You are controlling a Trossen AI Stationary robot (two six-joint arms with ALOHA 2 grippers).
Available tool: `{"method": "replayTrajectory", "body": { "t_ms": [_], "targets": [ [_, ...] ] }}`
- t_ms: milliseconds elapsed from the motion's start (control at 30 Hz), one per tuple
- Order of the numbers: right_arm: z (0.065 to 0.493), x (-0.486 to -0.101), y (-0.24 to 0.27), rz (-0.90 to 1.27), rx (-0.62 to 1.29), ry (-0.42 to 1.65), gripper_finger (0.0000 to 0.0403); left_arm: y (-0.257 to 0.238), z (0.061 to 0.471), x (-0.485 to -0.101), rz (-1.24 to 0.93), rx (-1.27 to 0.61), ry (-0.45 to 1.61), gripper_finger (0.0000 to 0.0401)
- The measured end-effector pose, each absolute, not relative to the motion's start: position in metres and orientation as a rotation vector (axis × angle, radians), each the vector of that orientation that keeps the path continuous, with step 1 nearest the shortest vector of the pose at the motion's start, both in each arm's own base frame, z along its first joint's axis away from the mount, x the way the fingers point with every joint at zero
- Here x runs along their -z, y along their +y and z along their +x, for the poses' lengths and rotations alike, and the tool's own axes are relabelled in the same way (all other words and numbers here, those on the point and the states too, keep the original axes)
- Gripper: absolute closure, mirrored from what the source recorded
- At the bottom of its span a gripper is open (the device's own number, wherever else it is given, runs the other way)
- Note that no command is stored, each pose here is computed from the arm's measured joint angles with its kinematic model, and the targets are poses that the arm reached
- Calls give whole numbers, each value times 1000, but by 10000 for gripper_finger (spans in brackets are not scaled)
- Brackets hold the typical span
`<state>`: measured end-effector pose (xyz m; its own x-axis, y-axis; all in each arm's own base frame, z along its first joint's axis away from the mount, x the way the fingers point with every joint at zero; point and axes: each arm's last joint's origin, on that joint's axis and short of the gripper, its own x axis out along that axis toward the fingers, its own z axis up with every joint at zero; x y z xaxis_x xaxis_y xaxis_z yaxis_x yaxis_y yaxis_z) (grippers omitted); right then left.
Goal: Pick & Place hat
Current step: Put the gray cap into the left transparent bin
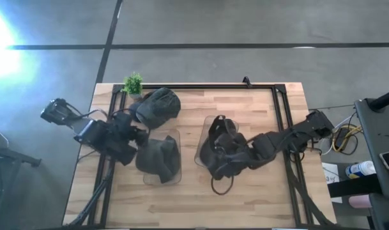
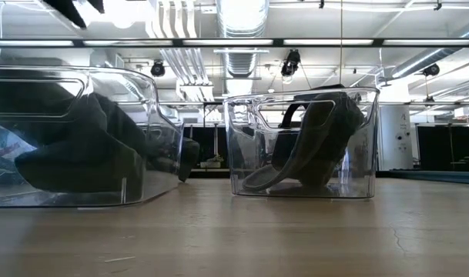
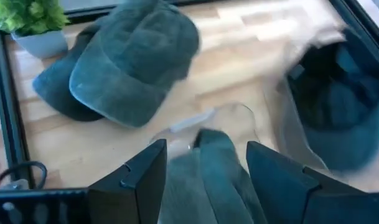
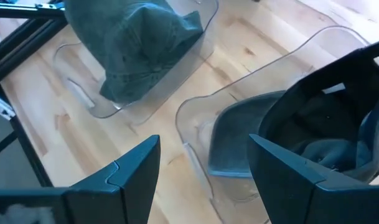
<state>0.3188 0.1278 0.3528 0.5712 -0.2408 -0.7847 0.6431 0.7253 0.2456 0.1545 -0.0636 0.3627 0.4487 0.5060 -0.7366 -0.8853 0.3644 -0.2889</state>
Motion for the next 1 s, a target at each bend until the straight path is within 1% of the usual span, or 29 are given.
{"method": "replayTrajectory", "body": {
  "t_ms": [167,267,367,533,667,833,1000],
  "targets": [
    [329,-352,102,568,568,831,170,-49,149,-315,-837,-1171,433,188],
    [334,-352,87,545,581,835,170,-38,141,-292,-944,-1266,320,188],
    [336,-354,72,538,579,845,170,-30,131,-276,-1050,-1275,214,188],
    [342,-356,45,561,572,856,170,-15,119,-248,-1169,-1300,110,188],
    [344,-356,28,571,581,862,170,-4,117,-226,-1315,-1289,22,188],
    [346,-356,11,578,610,853,170,8,117,-202,-1402,-1273,-9,188],
    [346,-356,1,576,627,849,170,23,118,-182,-1413,-1339,-46,188]
  ]
}}
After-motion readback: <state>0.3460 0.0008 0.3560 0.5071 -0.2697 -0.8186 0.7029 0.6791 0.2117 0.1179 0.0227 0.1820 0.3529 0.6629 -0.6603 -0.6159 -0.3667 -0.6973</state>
